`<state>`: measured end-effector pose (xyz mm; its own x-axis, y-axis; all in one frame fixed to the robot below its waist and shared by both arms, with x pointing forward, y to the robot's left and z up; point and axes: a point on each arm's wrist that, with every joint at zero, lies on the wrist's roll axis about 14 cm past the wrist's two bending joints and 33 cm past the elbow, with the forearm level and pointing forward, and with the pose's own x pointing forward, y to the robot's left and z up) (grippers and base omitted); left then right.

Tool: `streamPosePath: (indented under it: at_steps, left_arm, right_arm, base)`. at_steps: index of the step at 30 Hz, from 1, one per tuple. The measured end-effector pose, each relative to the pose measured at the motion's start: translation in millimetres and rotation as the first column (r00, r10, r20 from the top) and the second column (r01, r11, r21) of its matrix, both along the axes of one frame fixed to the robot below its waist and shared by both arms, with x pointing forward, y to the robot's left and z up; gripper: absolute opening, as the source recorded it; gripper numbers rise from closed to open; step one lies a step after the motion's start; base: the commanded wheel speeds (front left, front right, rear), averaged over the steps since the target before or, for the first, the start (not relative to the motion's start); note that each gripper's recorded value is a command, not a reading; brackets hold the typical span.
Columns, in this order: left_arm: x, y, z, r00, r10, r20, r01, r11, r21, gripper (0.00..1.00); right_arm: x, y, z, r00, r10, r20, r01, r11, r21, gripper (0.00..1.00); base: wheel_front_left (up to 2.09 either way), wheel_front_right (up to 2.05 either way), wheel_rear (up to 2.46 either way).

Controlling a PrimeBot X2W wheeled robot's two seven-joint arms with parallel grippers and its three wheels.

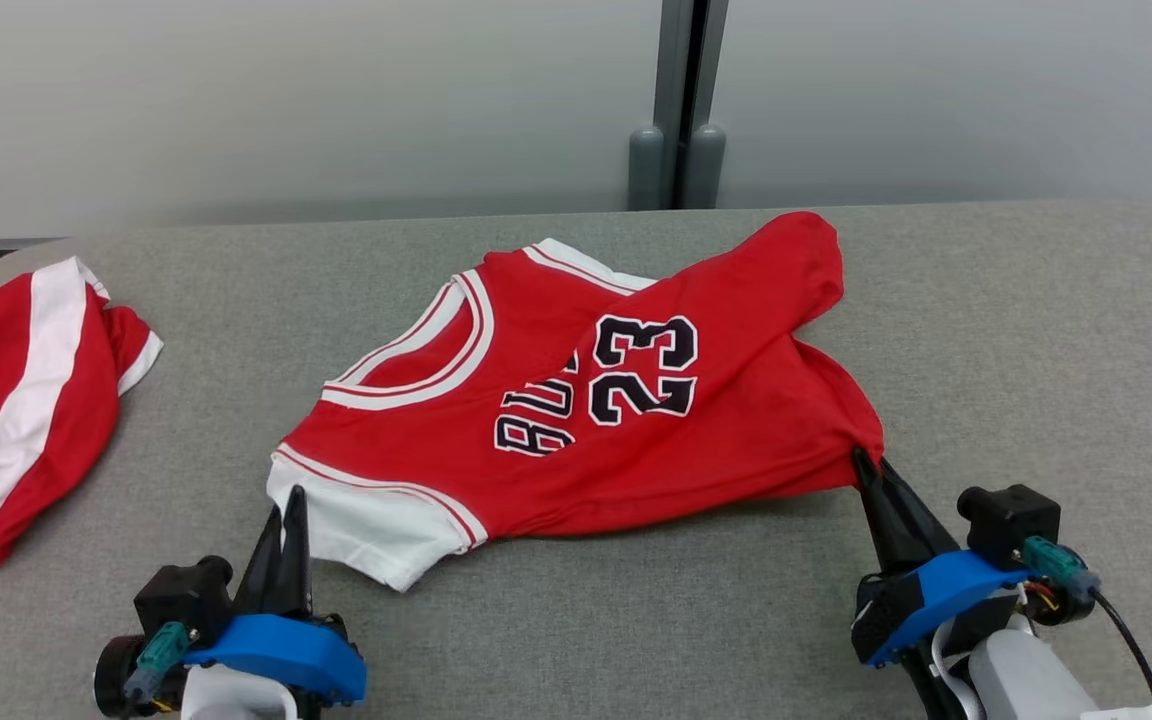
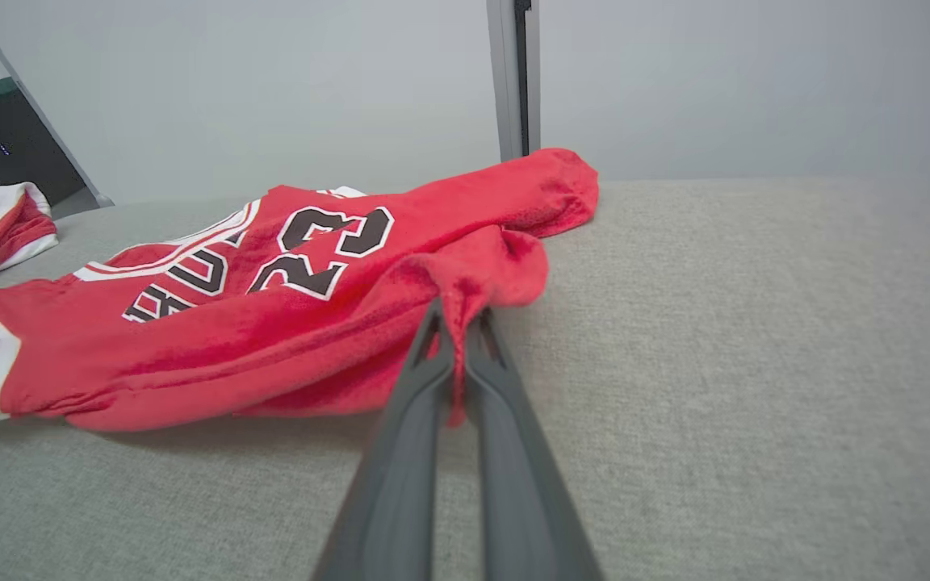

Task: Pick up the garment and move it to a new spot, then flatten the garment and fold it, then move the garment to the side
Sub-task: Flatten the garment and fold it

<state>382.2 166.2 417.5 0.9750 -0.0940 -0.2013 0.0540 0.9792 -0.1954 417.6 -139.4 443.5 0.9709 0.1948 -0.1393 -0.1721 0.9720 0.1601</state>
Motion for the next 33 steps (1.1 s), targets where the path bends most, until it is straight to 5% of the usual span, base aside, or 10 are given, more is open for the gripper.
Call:
streamPosePath:
  at_steps: [13,24,33]
  left_arm:
    - [75.1,-17.0,126.2,0.926,-0.126,0.356,0.105,0.991,0.080,0.00]
    - [196.2,-49.8,227.6,0.805,-0.252,0.537,0.191,0.967,0.168,0.00]
    - [287.8,-62.9,252.2,0.779,-0.287,0.558,0.190,0.956,0.225,0.00]
  right_arm:
    - [39.6,-23.8,98.9,0.958,0.032,0.286,-0.007,0.996,-0.086,0.00]
    - [146.4,-52.5,184.5,0.905,-0.006,0.425,0.053,0.994,-0.098,0.00]
    - [238.5,-79.2,196.1,0.915,-0.083,0.394,0.119,0.991,-0.067,0.00]
  base:
    - [0.00,0.00,0.00]
    - [0.00,0.00,0.00]
    - [0.00,0.00,0.00]
